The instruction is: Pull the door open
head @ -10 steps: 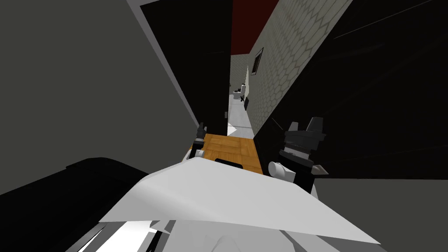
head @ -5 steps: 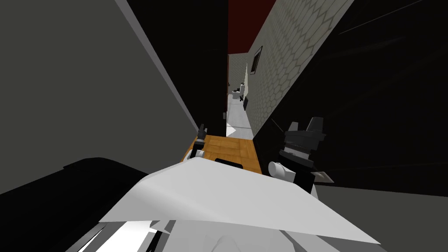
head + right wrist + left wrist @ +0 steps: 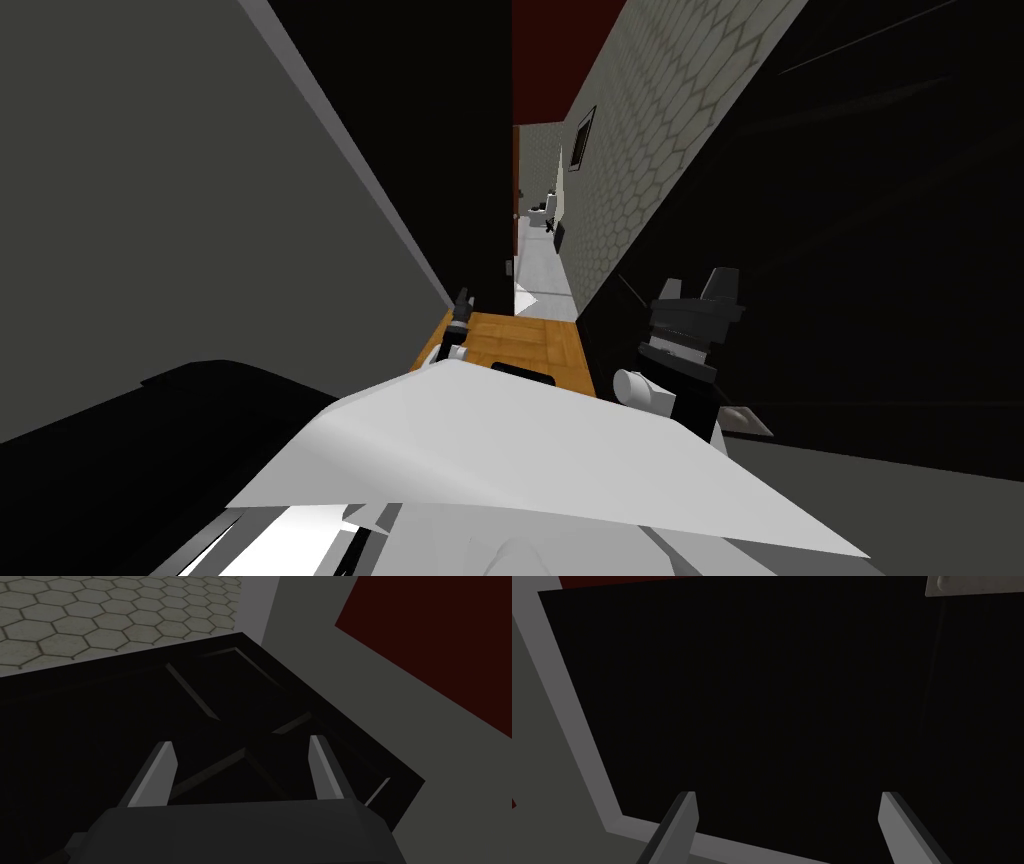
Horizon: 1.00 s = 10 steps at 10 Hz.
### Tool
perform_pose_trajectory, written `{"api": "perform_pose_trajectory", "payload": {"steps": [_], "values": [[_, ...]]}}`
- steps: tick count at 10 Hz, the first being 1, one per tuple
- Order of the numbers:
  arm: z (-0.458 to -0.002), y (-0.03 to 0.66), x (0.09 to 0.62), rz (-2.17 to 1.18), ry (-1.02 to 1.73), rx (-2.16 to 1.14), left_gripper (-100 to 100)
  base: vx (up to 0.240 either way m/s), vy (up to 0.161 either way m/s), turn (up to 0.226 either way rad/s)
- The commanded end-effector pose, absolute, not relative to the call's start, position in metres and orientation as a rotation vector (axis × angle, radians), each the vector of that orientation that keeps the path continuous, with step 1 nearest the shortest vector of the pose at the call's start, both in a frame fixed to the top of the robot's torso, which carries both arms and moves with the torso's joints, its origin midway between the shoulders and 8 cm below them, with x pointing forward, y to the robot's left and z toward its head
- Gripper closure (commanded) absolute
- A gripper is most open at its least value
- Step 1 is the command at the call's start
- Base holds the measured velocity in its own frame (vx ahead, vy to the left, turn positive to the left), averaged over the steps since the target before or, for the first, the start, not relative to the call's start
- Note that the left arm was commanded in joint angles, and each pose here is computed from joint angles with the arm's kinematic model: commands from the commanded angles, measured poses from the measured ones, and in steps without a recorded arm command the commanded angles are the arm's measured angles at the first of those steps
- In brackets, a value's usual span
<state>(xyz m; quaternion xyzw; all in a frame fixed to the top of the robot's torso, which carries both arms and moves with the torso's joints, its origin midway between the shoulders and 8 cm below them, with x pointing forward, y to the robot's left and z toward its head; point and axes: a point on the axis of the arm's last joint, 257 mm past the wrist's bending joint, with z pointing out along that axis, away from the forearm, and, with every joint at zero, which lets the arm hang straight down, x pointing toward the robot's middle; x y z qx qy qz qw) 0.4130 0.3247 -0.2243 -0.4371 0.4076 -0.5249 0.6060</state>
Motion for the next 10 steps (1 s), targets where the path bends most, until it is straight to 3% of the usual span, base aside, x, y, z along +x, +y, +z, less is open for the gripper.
{"api": "perform_pose_trajectory", "payload": {"steps": [1,10], "values": [[-0.235,0.327,0.414,-1.209,0.952,-1.025,-100,0.109,-0.022,-0.029],[-0.293,0.338,0.411,-1.175,1.006,-1.111,-100,0.106,-0.026,-0.028]]}}
